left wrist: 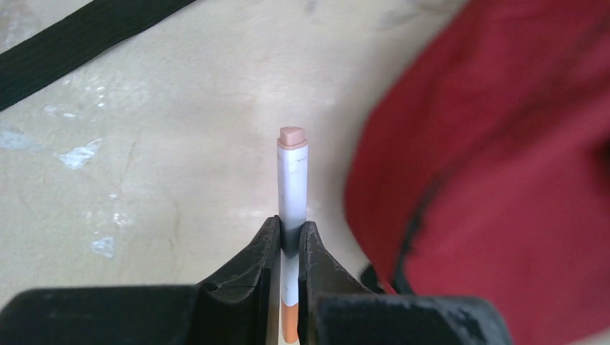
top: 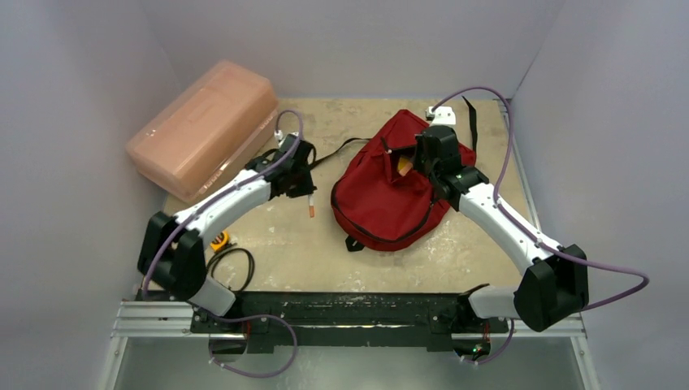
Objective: Pack the student bag
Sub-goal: Pick up the stationery from the center of the board, then place the stationery in the student bag.
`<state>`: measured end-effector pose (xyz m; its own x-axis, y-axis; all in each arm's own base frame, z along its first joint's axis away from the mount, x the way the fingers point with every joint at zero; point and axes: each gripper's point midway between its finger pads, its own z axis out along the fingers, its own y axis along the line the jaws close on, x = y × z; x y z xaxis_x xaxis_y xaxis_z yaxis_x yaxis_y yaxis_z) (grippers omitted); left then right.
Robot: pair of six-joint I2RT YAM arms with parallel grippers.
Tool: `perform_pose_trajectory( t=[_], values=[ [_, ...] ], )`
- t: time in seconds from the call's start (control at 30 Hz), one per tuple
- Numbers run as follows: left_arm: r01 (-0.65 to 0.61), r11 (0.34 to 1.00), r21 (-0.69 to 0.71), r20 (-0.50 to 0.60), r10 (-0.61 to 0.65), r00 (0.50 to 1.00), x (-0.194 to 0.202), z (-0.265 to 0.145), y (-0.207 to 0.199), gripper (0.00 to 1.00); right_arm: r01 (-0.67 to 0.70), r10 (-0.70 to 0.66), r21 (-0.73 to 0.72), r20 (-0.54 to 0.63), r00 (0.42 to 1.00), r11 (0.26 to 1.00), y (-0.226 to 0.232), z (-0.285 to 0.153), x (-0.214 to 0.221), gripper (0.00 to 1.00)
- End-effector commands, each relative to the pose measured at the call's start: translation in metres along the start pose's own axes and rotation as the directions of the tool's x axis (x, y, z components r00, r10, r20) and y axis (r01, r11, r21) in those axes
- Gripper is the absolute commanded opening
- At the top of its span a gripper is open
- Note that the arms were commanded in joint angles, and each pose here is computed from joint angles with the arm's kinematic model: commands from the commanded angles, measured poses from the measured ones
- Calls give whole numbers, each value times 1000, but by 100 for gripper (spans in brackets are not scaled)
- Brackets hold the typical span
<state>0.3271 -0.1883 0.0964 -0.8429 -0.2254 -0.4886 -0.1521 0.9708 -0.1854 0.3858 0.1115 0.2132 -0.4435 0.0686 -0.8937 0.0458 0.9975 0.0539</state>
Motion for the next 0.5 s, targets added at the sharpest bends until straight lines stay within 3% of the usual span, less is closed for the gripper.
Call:
perform_pose_trajectory(
  t=[0.0, 0.1, 0.2, 0.3, 0.37, 0.47],
  values=[
    [-21, 920, 392, 109, -24, 994, -22, -67, -58, 0, -43, 50, -69, 104, 993, 997, 12, -10, -40, 0],
    [3, 751, 661, 47, -45, 998, -16, -99, -107, 0, -51, 57, -51, 113, 992, 997, 8, -12, -42, 0],
    [122, 550, 826, -93, -81, 992, -9, -121, -152, 0, -53, 62, -83, 114, 991, 995, 14, -13, -43, 0],
    [242, 418, 876, -197, -148, 969, -12, -121, -182, 0, -53, 61, -70, 112, 992, 996, 11, -14, -42, 0],
    [257, 311, 915, -192, -223, 956, -23, -126, -203, 0, -56, 65, -76, 114, 991, 996, 12, -14, -43, 0],
    [332, 243, 912, -261, -282, 923, -27, -118, -236, 0, -52, 59, -67, 111, 992, 996, 11, -16, -44, 0]
  ],
)
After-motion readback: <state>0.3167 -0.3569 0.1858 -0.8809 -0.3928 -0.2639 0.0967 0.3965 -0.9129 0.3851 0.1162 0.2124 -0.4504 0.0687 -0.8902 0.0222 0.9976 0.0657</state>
